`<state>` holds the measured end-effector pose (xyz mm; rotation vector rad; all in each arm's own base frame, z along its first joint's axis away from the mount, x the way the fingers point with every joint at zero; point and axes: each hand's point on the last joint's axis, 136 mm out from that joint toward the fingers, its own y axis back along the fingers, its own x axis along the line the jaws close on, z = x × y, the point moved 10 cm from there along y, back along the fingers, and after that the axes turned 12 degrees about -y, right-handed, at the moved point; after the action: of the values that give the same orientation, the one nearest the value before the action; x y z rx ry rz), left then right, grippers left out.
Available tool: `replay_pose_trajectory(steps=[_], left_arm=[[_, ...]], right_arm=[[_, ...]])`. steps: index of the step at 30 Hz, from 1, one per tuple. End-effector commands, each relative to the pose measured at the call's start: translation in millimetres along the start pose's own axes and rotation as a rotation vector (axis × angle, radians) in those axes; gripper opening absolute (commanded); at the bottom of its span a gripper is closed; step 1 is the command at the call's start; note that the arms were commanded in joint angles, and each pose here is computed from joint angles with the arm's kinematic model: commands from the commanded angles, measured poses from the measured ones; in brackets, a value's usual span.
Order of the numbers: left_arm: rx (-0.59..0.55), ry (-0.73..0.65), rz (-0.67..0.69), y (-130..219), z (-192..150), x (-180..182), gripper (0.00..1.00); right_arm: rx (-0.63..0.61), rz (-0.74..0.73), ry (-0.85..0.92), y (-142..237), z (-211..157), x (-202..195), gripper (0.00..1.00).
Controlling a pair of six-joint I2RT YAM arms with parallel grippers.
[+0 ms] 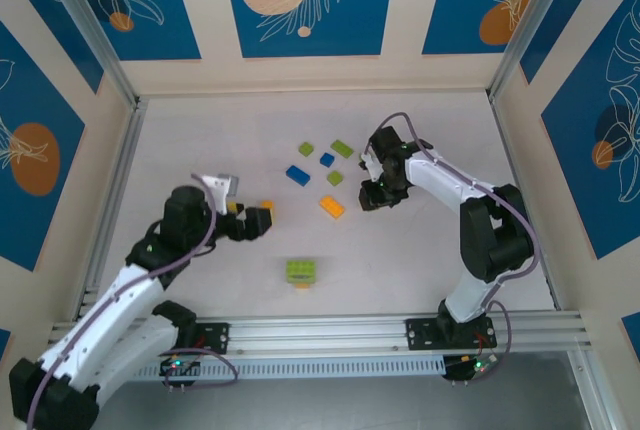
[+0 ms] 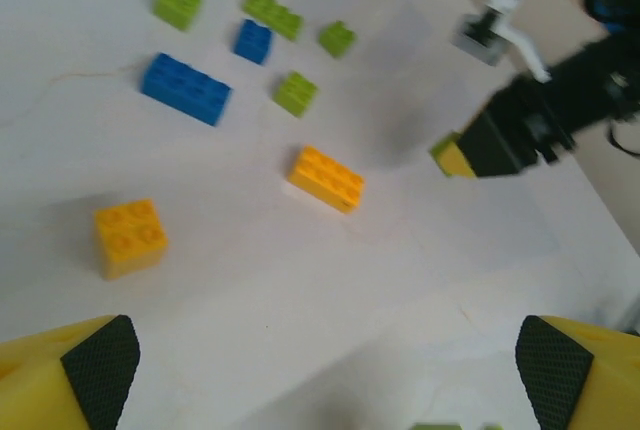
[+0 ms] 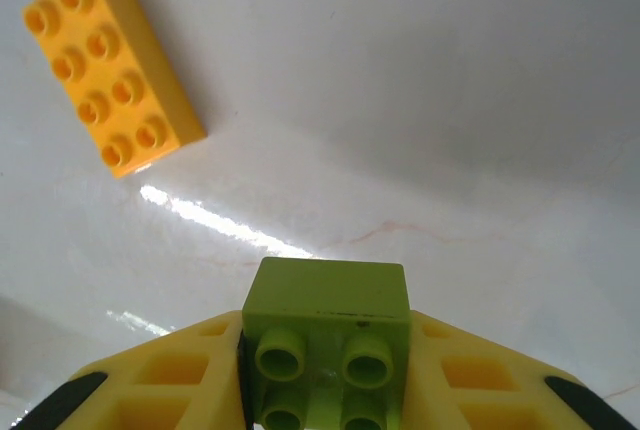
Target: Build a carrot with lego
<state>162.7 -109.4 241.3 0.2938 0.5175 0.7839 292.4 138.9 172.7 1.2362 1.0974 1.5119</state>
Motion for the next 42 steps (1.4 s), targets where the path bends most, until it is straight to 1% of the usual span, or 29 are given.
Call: replay_pose_trajectory(steps=[1,4,6,9,11,13,14,17,19,21,25,27,29,33,39,42], left_arm=[[-0.132,-0.120,-0.147,20,-11,-22,1.00],[-0.174,-0.188,-0.235,30,-27,-35,1.00],[-0.153,-0.240,-0.278,26,-37,-43,1.00],[-0.098,-0.313,-0.292,17,-51,-49,1.00],[-0.066,-0.366,-0.262,11,-62,-50,1.00],[-0.031,-0.422,-0.177,7,-71,-46,0.99],[-0.031,-0.430,-0.151,5,-72,-44,1.00],[-0.067,-0.456,-0.175,2,-70,-48,1.00],[-0.062,-0.480,-0.186,-4,-70,-50,1.00],[-0.024,-0.506,-0.200,-15,-74,-54,0.99],[0.029,-0.556,-0.187,-38,-85,-64,0.99],[0.011,-0.591,-0.178,-44,-90,-71,0.99],[-0.027,-0.598,-0.184,-45,-93,-74,1.00],[-0.036,-0.640,-0.156,-41,-102,-67,0.99],[-0.138,-0.643,-0.203,-31,-106,-64,0.99],[-0.171,-0.649,-0.254,-27,-106,-67,1.00]], right_arm=[[0.033,-0.006,-0.010,5,-15,3,0.35],[0.044,-0.005,0.002,2,-19,8,0.35],[0.050,-0.007,0.016,1,-20,13,0.35],[0.050,-0.010,0.041,1,-21,22,0.34],[0.049,-0.009,0.054,3,-22,27,0.34],[0.048,-0.012,0.066,4,-24,31,0.34],[0.045,-0.012,0.071,5,-24,32,0.34],[0.049,-0.015,0.082,4,-27,34,0.34],[0.051,-0.014,0.085,3,-28,34,0.34],[0.056,-0.011,0.090,1,-30,34,0.34],[0.058,-0.004,0.105,-1,-32,36,0.34],[0.057,-0.001,0.113,-1,-32,37,0.34],[0.060,0.001,0.120,0,-33,39,0.34],[0.079,-0.003,0.138,3,-36,41,0.34],[0.108,-0.011,0.160,9,-44,49,0.34],[0.109,-0.010,0.137,17,-51,51,0.34]])
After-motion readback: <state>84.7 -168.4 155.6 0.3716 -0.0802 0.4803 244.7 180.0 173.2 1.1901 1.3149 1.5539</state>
